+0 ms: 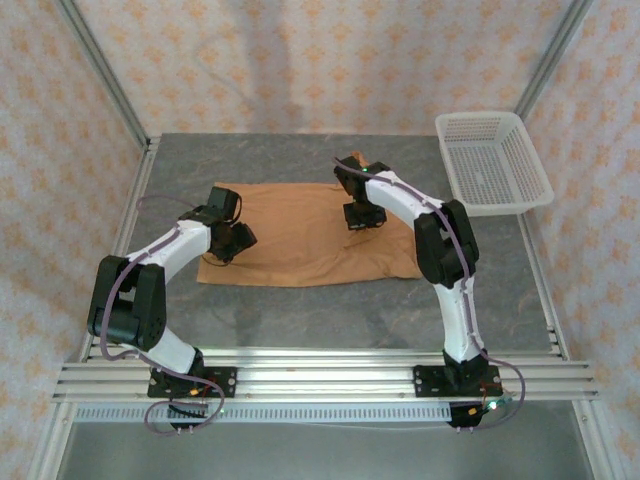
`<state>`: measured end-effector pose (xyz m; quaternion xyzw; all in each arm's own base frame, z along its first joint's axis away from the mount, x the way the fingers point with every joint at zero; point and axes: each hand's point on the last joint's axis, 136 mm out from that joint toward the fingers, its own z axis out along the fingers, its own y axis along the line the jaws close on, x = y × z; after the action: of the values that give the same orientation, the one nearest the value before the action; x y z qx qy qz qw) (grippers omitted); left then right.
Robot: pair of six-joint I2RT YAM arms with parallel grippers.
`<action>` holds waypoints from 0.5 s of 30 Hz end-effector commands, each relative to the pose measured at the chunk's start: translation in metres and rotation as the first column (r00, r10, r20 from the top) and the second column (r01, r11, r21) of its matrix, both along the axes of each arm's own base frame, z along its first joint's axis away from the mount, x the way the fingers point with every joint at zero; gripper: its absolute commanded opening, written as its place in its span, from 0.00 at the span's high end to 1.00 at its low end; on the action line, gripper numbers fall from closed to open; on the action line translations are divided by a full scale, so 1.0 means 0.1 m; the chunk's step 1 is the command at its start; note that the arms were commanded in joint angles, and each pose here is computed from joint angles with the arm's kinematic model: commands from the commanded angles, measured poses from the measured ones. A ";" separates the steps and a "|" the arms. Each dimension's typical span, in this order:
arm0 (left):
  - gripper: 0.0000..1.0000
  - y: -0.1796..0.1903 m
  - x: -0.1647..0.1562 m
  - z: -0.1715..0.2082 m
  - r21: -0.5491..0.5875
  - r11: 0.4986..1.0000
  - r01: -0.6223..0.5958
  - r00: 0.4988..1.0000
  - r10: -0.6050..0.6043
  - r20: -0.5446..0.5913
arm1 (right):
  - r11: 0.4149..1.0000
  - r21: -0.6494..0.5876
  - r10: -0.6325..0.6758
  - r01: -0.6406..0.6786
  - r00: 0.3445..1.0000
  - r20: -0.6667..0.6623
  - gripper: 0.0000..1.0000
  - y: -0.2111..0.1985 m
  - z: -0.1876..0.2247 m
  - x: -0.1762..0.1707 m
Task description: Fold the inside-out t-shirt
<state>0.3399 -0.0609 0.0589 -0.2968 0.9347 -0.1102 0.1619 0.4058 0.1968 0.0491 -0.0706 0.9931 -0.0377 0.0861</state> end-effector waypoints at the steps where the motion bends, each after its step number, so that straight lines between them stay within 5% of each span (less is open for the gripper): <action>1: 0.51 -0.01 0.00 0.00 0.016 1.000 0.017 1.000 -0.017 0.001 | 1.000 0.014 -0.011 0.010 0.999 0.036 1.00 0.00 0.16 0.06; 10: 0.52 -0.01 -0.01 -0.04 0.016 1.000 0.014 1.000 -0.014 -0.005 | 0.995 0.100 0.005 -0.021 0.988 0.153 1.00 0.19 0.69 0.10; 15: 0.52 0.00 -0.01 -0.02 0.017 1.000 0.014 1.000 -0.014 -0.001 | 0.996 0.083 0.020 -0.032 0.991 0.133 1.00 0.25 0.61 0.20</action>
<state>0.3399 -0.0609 0.0589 -0.2968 0.9347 -0.1102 0.1619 0.4206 0.2185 0.1033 -0.0738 0.9859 0.0040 0.1501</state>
